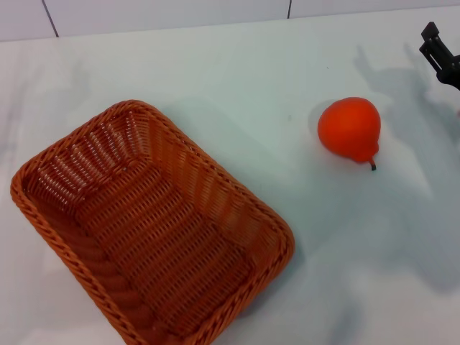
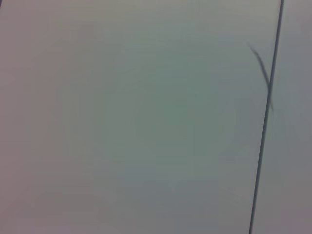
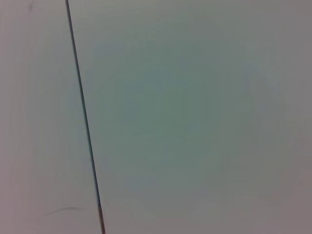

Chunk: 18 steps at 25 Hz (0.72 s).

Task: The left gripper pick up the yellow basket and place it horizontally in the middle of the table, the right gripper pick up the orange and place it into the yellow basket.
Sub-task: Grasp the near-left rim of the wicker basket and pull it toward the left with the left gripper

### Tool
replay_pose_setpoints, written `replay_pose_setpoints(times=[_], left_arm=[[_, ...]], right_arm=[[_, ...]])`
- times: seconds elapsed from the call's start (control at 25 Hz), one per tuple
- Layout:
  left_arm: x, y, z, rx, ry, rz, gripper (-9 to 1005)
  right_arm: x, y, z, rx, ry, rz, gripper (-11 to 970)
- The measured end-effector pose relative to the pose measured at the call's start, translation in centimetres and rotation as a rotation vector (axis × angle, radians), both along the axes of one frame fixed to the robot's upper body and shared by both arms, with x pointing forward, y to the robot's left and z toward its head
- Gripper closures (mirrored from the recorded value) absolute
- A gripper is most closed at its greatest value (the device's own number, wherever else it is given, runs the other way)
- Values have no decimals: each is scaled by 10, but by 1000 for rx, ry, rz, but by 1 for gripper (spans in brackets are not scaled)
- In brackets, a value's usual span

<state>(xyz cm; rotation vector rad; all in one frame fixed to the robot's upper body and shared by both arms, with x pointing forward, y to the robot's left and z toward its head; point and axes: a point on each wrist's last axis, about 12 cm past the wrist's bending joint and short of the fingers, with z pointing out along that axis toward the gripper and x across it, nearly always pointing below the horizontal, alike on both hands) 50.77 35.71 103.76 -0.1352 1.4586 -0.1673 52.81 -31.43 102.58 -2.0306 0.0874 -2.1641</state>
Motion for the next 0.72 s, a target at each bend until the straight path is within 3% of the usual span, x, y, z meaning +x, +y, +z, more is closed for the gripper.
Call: replay_pose_setpoints(times=[0.4, 0.56, 0.72], left_arm=[[0, 0, 0, -8, 0, 0, 393], [11, 6, 15, -115, 22, -135, 402], [28, 11, 48, -152, 78, -345, 410]], right_arm=[[0, 0, 0, 0, 1, 0, 11], [0, 0, 0, 0, 0, 0, 12], [1, 1, 0, -1, 1, 3, 12]])
